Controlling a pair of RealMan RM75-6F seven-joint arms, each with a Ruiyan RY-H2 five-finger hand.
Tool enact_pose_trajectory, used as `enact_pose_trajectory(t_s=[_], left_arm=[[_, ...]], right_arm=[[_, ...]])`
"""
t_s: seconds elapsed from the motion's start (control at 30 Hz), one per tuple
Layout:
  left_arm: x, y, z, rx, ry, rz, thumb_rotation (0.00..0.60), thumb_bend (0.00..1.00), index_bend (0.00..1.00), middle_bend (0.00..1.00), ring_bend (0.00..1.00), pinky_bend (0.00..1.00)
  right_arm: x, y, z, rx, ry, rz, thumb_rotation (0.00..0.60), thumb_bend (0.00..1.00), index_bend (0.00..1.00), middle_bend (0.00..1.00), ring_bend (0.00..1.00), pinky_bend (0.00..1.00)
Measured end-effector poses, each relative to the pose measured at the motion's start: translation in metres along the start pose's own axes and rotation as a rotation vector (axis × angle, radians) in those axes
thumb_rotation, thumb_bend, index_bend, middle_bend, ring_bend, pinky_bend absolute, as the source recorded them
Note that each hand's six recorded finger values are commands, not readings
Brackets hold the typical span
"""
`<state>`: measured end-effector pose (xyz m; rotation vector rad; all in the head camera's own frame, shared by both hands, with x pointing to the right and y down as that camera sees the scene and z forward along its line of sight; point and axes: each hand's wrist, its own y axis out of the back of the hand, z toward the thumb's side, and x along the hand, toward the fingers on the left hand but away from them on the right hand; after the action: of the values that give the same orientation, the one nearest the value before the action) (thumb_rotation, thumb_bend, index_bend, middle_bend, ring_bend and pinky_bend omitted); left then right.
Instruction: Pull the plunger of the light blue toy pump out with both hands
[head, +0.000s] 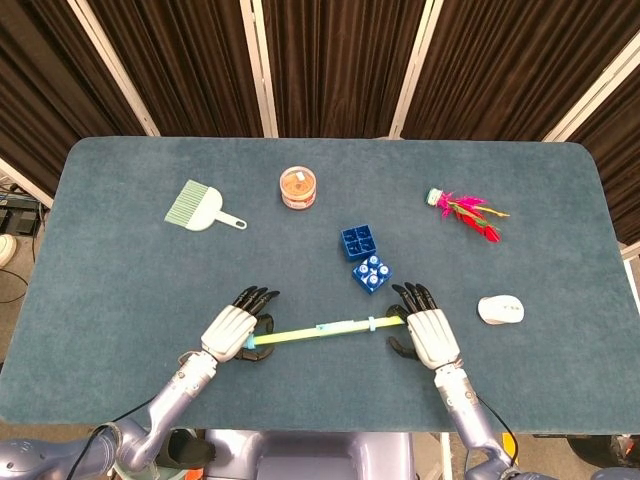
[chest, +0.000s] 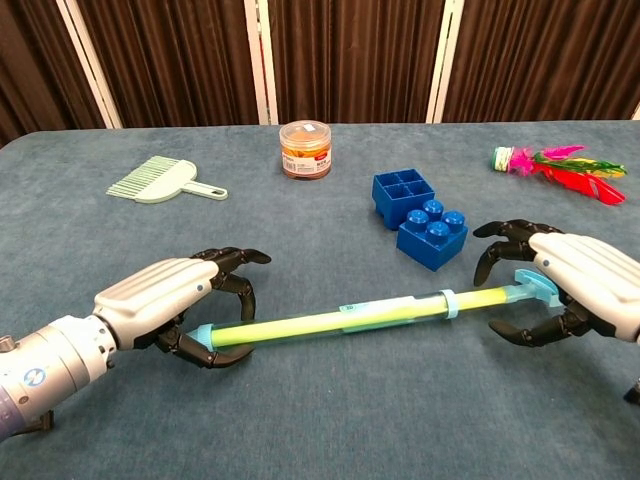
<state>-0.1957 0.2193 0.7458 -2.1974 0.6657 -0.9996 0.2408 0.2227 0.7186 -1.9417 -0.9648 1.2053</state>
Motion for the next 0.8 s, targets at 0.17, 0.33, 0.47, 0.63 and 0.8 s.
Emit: enact_pose_trajectory(t_s=[0.17,0.33,0.47,0.63,0.8], left_arm=[[0.000,-0.002,0.001,-0.002,0.000,-0.010,0.600,0.54,0.60,0.05,0.00,0.00],[0.002,-0.005,0.003,-0.009,-0.001,-0.017,0.600,0.54,0.60,0.05,0.00,0.00],[0.003,-0.005,0.005,-0.012,-0.004,-0.018,0.600,0.54,0.60,0.05,0.00,0.00],[0.005,-0.008,0.006,-0.021,-0.003,-0.027,0.600,0.54,0.60,0.06,0.00,0.00],[0.007,-0.009,0.006,-0.024,-0.004,-0.032,0.600,0.54,0.60,0.06,0.00,0.00]], right_arm=[[-0.004,-0.004,-0.002,-0.019,0.007,0.004,0.600,0.33,0.42,0.14,0.07,0.09],[-0.008,-0.006,-0.006,-0.029,0.008,0.004,0.600,0.33,0.43,0.14,0.07,0.09],[-0.011,-0.007,-0.008,-0.035,0.007,0.003,0.600,0.34,0.45,0.14,0.08,0.09],[-0.011,-0.009,-0.016,-0.041,-0.006,0.008,0.600,0.37,0.49,0.15,0.08,0.09],[-0.010,-0.013,-0.023,-0.050,-0.021,0.015,0.600,0.41,0.54,0.15,0.08,0.09]])
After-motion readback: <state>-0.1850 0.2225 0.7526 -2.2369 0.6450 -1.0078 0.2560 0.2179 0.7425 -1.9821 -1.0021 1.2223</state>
